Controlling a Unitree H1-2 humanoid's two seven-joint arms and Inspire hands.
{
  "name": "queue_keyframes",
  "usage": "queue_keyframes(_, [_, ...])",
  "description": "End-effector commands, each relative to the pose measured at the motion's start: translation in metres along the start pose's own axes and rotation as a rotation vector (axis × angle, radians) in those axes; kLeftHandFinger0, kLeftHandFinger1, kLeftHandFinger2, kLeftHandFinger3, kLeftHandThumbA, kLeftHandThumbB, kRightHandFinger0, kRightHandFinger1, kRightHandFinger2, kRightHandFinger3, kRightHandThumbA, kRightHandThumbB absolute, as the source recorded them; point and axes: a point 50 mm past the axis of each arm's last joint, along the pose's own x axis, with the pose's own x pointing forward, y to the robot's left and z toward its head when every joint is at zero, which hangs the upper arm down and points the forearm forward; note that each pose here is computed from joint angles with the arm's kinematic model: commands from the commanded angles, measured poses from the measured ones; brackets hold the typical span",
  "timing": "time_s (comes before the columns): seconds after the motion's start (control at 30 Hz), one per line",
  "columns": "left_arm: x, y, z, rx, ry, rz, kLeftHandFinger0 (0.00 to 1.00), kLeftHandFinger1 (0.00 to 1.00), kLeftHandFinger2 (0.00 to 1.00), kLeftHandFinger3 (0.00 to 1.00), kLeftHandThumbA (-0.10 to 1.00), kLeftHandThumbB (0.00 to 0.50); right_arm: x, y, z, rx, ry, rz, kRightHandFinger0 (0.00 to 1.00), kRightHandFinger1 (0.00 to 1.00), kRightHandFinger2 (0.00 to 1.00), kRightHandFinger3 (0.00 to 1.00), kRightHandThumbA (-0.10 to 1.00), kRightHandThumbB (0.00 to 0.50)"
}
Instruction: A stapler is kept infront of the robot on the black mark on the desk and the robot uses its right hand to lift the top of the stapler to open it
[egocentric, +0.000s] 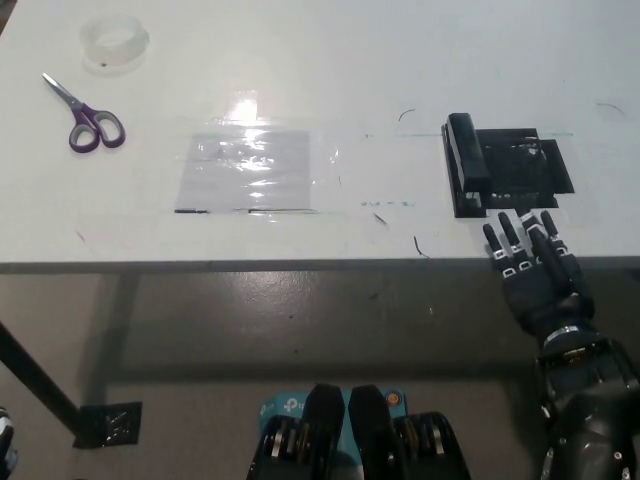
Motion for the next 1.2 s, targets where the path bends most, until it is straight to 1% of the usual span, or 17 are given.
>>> queue_keyframes(0.0, [-0.001,0.001,0.008,-0.007,-0.039,0.015,0.0,0.0,0.0,0.01,-0.1,0.498,0.003,0.028,-0.015,0.126,0.034,0.02,0.74,0.82,0.9,1.0,1.0,0.0])
queue_keyframes(0.07, [-0.001,0.001,0.009,0.002,-0.034,0.022,0.0,0.0,0.0,0.04,-0.1,0.493,0.005,0.03,-0.017,0.138,0.042,0.026,0.75,0.81,0.9,1.0,1.0,0.0])
queue_keyframes(0.1, [-0.003,0.002,0.008,0.0,-0.033,0.021,0.0,0.0,0.0,0.05,-0.1,0.457,0.007,0.033,-0.019,0.137,0.052,0.022,0.73,0.8,0.87,1.0,1.0,0.0])
queue_keyframes(0.2, [-0.004,0.003,0.006,-0.002,-0.032,0.019,0.0,0.0,0.0,0.07,-0.1,0.454,0.011,0.04,-0.023,0.141,0.064,0.032,0.73,0.81,0.87,1.0,1.0,0.0])
queue_keyframes(0.27, [-0.005,0.003,0.005,0.002,-0.034,0.013,0.0,0.0,0.0,0.06,-0.1,0.475,0.013,0.042,-0.024,0.133,0.065,0.03,0.72,0.8,0.85,1.0,0.98,0.0])
queue_keyframes(0.37, [-0.006,0.002,0.005,0.005,-0.027,0.017,0.0,0.0,0.0,0.05,-0.1,0.462,0.014,0.049,-0.028,0.11,0.066,0.034,0.67,0.75,0.82,1.0,0.96,0.0])
queue_keyframes(0.4, [-0.007,0.002,0.004,0.006,-0.026,0.017,0.0,0.0,0.0,0.05,-0.1,0.452,0.014,0.053,-0.031,0.111,0.071,0.044,0.68,0.78,0.83,1.0,0.94,0.0])
queue_keyframes(0.47, [-0.006,0.003,0.002,0.002,-0.025,0.021,0.0,0.0,0.0,0.05,-0.1,0.471,0.016,0.056,-0.033,0.119,0.085,0.057,0.7,0.8,0.85,1.0,0.93,0.0])
queue_keyframes(0.53, [-0.006,0.003,0.002,-0.001,-0.028,0.019,0.0,0.0,0.0,0.03,-0.1,0.476,0.02,0.059,-0.035,0.11,0.091,0.046,0.69,0.79,0.83,1.0,0.92,0.0])
queue_keyframes(0.6, [-0.008,0.003,0.0,-0.013,-0.026,0.017,0.0,0.0,0.0,0.02,-0.1,0.495,0.024,0.06,-0.035,0.089,0.094,0.059,0.67,0.79,0.85,1.0,0.94,0.0])
queue_keyframes(0.73, [-0.009,0.004,0.0,-0.022,-0.023,0.023,0.0,0.0,0.0,0.02,-0.1,0.488,0.033,0.062,-0.036,0.085,0.102,0.053,0.67,0.79,0.87,1.0,0.95,0.0])
queue_keyframes(0.77, [-0.011,0.004,0.0,-0.019,-0.021,0.03,0.0,0.0,0.0,0.03,-0.1,0.48,0.036,0.06,-0.036,0.086,0.104,0.05,0.7,0.82,0.88,1.0,0.96,0.0])
queue_keyframes(0.9, [-0.012,0.005,0.001,-0.022,-0.021,0.034,0.0,0.0,0.0,0.02,-0.1,0.489,0.042,0.058,-0.034,0.079,0.102,0.048,0.71,0.84,0.9,1.0,0.97,0.0])
queue_keyframes(0.93, [-0.012,0.006,0.0,-0.017,-0.022,0.03,0.0,0.0,0.0,0.03,-0.1,0.459,0.045,0.057,-0.033,0.075,0.107,0.051,0.69,0.83,0.9,1.0,0.98,0.0])
queue_keyframes(1.0, [-0.013,0.005,-0.002,-0.022,-0.02,0.032,0.0,0.0,0.0,0.03,-0.1,0.457,0.048,0.055,-0.034,0.067,0.107,0.045,0.66,0.8,0.87,1.0,0.99,0.0])
queue_keyframes(1.1, [-0.015,0.005,-0.003,-0.019,-0.015,0.036,0.0,0.0,0.0,0.03,-0.1,0.453,0.051,0.053,-0.036,0.065,0.111,0.039,0.67,0.82,0.88,1.0,0.98,0.0])
queue_keyframes(1.17, [-0.016,0.005,-0.003,-0.014,-0.021,0.032,0.0,0.0,0.0,0.02,-0.1,0.477,0.053,0.052,-0.037,0.059,0.11,0.038,0.68,0.83,0.9,1.0,0.98,0.0])
